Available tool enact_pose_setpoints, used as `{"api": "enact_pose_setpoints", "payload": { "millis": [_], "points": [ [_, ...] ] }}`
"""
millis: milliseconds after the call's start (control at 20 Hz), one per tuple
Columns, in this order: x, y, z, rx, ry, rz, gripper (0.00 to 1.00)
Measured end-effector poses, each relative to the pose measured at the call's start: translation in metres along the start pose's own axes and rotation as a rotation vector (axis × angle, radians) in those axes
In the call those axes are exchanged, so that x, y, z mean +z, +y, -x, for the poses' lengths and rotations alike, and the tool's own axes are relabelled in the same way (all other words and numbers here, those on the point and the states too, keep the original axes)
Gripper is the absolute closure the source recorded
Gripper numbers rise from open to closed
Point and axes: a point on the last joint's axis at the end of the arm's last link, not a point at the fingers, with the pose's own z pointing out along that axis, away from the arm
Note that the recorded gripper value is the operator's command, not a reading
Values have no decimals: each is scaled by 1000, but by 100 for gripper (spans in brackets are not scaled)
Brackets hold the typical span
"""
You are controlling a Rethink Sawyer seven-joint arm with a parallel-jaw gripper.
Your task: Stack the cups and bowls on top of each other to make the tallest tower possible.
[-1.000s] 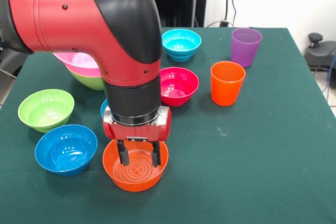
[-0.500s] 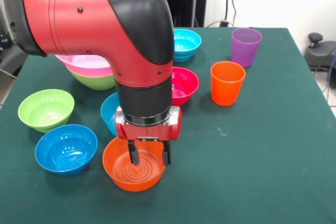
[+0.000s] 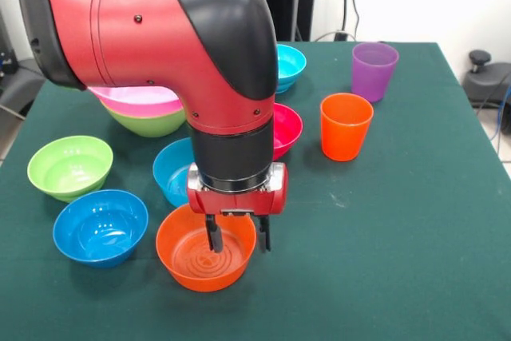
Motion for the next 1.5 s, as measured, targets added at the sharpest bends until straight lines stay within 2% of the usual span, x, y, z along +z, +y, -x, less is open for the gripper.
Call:
{"api": "enact_pose_setpoints", "payload": {
  "millis": [800, 850, 1050, 1300, 1500],
  "points": [
    [27, 7, -19, 3, 32, 24, 0],
    [30, 8, -19, 3, 23, 28, 100],
    [30, 8, -19, 3, 14, 29, 100],
    [18, 4, -8, 4, -23, 23, 100],
    [17, 4, -4, 4, -54, 24, 100]
  ]
}}
